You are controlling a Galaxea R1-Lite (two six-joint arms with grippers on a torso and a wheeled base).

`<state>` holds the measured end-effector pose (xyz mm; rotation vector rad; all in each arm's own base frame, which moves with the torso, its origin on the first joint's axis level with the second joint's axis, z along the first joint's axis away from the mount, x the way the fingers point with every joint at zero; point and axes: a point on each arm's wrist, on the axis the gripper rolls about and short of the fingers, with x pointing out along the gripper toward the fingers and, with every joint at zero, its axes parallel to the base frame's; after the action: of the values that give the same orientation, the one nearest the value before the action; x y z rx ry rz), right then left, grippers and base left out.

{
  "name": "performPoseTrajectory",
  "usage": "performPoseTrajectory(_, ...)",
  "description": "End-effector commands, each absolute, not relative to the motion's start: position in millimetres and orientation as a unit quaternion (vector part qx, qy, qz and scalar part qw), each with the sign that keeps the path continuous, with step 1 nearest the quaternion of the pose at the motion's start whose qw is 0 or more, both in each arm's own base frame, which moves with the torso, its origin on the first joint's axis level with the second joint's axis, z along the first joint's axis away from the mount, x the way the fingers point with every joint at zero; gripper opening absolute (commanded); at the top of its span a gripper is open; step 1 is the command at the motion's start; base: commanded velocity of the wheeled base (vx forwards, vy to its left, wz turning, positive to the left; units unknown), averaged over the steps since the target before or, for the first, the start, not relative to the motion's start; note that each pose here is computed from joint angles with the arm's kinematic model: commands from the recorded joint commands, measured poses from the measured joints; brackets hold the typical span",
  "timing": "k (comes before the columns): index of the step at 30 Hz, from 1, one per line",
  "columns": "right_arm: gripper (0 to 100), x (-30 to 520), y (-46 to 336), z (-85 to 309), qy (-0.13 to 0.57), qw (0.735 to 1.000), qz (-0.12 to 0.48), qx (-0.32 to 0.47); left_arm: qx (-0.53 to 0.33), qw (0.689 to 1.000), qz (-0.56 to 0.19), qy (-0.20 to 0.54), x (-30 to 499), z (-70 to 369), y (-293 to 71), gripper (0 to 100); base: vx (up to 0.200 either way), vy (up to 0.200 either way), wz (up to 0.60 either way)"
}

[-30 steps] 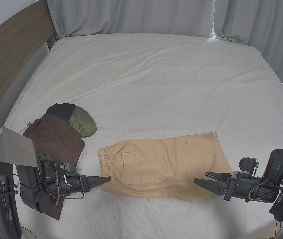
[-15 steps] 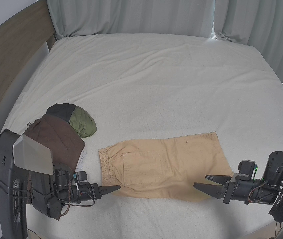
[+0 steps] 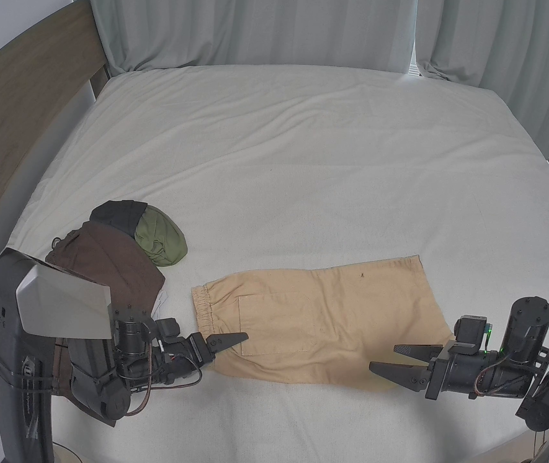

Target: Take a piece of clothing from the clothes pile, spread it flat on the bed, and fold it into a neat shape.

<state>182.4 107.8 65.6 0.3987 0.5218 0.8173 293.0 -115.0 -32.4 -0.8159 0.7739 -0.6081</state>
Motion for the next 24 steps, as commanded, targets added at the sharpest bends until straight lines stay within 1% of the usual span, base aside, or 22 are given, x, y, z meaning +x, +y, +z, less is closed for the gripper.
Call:
performPoseTrajectory(1,100,182.5,108.4,62.9,0.255,0.864,0.389,0.19,-0.389,0.81,-0.28,0.337,300.7,-25.1,-124.2,100,0.0,0.0,0.0)
performPoseTrajectory(4,100,181.9,108.1,62.6,0.257,0.864,0.389,0.19,-0.396,0.817,-0.265,0.324,307.5,-26.0,-125.9,100,0.0,0.0,0.0)
performPoseTrajectory(8,100,182.3,108.3,62.6,0.256,0.864,0.389,0.19,-0.397,0.817,-0.262,0.326,308.8,-29.7,-127.4,100,0.0,0.0,0.0)
performPoseTrajectory(9,100,181.9,108.5,61.9,0.259,0.864,0.389,0.189,-0.397,0.817,-0.262,0.326,308.7,-30.2,-127.4,0,0.0,0.0,0.0)
performPoseTrajectory(19,100,183.5,108.9,56.1,0.271,0.862,0.384,0.189,-0.396,0.823,-0.257,0.316,311.5,-28.4,-123.3,0,0.0,0.0,0.0)
performPoseTrajectory(24,100,184.2,109.3,51.8,0.281,0.86,0.381,0.188,-0.387,0.837,-0.25,0.294,308.0,-13.9,-121.1,0,0.0,0.0,0.0)
